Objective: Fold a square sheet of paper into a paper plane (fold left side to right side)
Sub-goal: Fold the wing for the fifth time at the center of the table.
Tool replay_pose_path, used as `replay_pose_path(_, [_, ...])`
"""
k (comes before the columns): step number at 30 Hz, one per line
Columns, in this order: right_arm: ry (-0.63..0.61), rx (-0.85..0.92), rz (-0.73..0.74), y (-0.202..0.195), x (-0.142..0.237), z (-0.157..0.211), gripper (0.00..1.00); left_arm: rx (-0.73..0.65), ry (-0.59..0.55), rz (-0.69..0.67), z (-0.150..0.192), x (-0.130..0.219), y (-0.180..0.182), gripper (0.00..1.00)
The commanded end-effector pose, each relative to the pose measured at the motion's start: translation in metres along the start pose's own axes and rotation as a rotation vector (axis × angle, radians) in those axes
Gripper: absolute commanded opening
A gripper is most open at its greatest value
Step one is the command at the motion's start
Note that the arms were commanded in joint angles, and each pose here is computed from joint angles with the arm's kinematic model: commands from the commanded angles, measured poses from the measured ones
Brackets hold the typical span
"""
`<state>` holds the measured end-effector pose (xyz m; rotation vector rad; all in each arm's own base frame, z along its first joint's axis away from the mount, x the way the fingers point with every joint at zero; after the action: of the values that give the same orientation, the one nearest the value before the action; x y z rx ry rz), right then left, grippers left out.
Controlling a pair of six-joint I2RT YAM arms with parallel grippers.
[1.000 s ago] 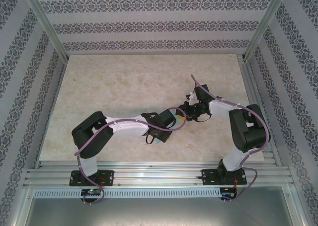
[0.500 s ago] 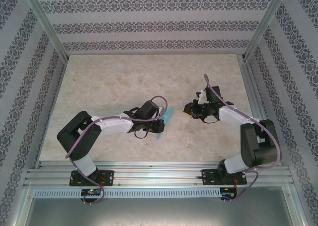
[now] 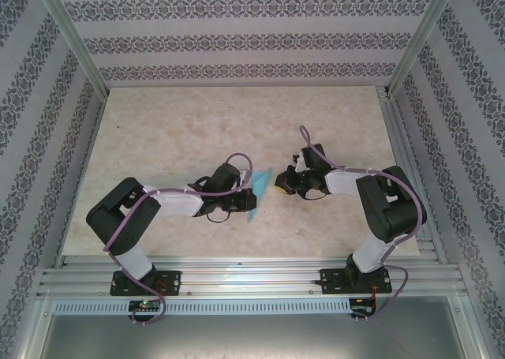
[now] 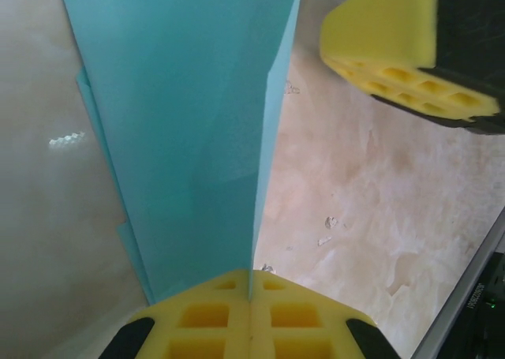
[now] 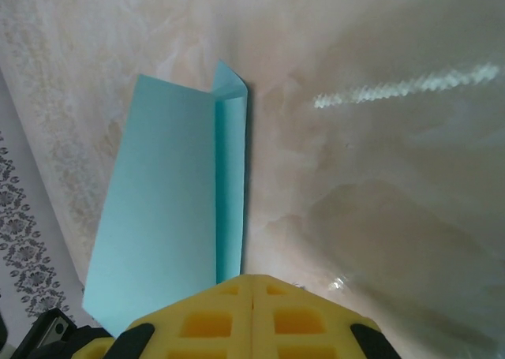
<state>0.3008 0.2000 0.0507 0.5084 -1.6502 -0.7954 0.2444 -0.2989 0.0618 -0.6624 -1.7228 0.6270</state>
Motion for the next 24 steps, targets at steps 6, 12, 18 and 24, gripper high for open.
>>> replay_pose_path(6, [-0.035,0.03,-0.035,0.019,-0.012,-0.012,0.05,0.078,-0.072,0.119,-0.014,0.01,-0.002,0.01])
replay_pose_path(12, [-0.011,0.05,-0.027,0.022,-0.018,-0.01,0.05,0.087,-0.057,0.139,-0.016,0.005,0.001,0.01])
replay_pose_path(18, [-0.003,0.059,-0.023,0.023,-0.02,-0.009,0.05,0.099,-0.053,0.144,-0.016,0.005,0.008,0.0])
replay_pose_path(24, [0.008,0.069,-0.019,0.023,-0.021,-0.007,0.06,0.115,-0.036,0.164,-0.015,0.0,0.013,0.01])
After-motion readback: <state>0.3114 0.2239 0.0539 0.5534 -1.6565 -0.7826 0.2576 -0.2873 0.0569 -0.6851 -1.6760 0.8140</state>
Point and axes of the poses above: each hand's point on the last joint's axis, 136 mm out from that joint toward the fingers, its own x axis back along the fingers, its own y axis along the line the jaws close on, z = x × y, the point moved 3 cm from there along x, back along the fingers, and after that the axes turned 5 degrees about x, right-handed, at the moved point
